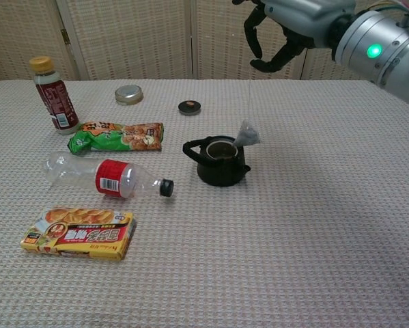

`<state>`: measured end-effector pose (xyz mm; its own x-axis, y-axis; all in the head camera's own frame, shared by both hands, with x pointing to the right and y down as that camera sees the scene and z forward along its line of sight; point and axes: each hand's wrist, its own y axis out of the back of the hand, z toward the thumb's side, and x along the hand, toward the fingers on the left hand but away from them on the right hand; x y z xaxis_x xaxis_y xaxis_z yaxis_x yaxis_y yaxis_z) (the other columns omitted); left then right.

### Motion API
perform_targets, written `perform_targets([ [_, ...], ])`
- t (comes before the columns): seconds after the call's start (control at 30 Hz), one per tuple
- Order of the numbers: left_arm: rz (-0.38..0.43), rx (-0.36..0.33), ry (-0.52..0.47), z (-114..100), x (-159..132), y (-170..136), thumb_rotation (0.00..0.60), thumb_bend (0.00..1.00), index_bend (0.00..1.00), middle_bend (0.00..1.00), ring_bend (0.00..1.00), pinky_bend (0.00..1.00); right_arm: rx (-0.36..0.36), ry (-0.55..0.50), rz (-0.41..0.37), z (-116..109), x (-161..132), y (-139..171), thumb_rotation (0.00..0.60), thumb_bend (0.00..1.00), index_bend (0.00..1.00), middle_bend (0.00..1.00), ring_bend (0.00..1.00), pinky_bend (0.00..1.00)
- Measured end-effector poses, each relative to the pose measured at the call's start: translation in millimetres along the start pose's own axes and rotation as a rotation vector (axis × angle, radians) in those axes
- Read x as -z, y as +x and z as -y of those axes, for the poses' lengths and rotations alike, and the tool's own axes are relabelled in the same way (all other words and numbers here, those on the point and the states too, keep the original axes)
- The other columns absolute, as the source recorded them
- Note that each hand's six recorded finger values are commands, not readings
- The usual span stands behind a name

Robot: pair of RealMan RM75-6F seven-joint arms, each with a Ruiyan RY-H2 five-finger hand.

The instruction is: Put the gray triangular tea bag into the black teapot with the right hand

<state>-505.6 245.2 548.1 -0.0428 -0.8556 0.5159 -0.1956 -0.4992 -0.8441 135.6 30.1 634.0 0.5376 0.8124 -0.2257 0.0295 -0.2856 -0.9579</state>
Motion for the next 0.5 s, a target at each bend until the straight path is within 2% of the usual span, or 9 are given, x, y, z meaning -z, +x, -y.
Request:
perform_targets([
  [0.2,0.002,0.002,0.001,0.0,0.6,-2.1,0.6,0.13,0.0,0.0,0.0,0.07,0.011,-0.016,-0.016,1.4,-11.0,-14.4,0.6,0.3,0.67,0.07,0.0,0.0],
  [0.5,0.001,0.003,-0.004,-0.3,2.0,-1.0,0.6,0.13,0.0,0.0,0.0,0.07,-0.008,-0.017,-0.056,13.2,-30.0,-25.4,0.6,0.29,0.67,0.07,0.0,0.0],
])
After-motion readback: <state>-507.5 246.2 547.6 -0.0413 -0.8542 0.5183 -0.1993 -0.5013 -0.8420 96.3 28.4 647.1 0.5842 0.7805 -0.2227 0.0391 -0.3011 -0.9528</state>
